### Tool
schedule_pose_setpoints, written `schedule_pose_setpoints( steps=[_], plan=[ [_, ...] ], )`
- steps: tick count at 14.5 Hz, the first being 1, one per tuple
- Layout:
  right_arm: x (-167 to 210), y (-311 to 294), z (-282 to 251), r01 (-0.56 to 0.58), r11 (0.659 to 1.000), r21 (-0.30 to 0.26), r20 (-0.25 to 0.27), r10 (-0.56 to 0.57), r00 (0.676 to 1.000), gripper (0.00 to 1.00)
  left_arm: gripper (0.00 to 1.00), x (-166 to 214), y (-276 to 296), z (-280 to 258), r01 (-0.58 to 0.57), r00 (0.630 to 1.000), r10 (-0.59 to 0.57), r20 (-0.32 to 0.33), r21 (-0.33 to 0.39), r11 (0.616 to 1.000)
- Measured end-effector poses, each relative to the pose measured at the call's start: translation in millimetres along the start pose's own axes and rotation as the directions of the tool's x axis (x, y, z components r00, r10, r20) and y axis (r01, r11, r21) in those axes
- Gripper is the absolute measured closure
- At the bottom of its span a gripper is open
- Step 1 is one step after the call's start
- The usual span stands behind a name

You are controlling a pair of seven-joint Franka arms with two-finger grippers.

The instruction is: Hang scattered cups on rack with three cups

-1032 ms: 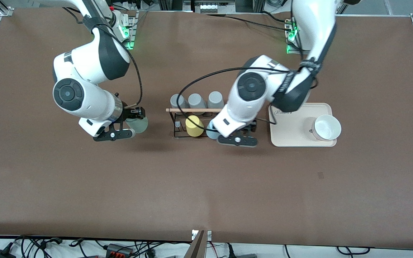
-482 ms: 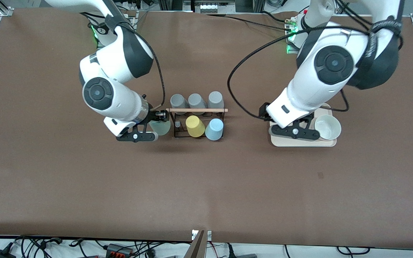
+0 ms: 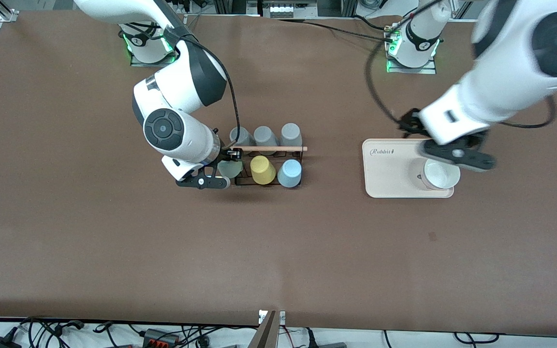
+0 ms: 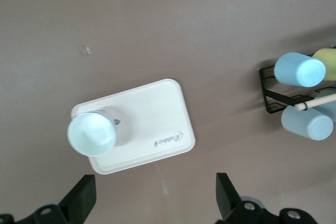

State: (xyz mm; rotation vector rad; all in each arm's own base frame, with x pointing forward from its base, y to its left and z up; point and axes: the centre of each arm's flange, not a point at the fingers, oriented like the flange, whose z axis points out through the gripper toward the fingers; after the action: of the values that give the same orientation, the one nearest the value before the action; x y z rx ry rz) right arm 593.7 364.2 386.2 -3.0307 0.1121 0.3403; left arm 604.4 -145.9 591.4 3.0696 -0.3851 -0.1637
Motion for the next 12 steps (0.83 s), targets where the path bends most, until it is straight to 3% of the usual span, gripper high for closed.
schedule_pose_setpoints(
  steps=[5, 12],
  plan=[
    [3.5, -10.7, 0.8, -0.023, 1.000, 0.007, -0.009, 0.023, 1.000, 0.35, 0.00, -35.4, -92.6, -10.8, 0.105, 0.994, -0.106, -0.036, -0.006, 0.994],
    [7.6, -19.2, 21.5, -0.023, 1.000, -0.001, 0.002, 0.023, 1.000, 0.35, 0.00, -75.9, -127.2, 4.5, 0.158, 0.986, -0.158, -0.061, -0.005, 0.987]
  ],
)
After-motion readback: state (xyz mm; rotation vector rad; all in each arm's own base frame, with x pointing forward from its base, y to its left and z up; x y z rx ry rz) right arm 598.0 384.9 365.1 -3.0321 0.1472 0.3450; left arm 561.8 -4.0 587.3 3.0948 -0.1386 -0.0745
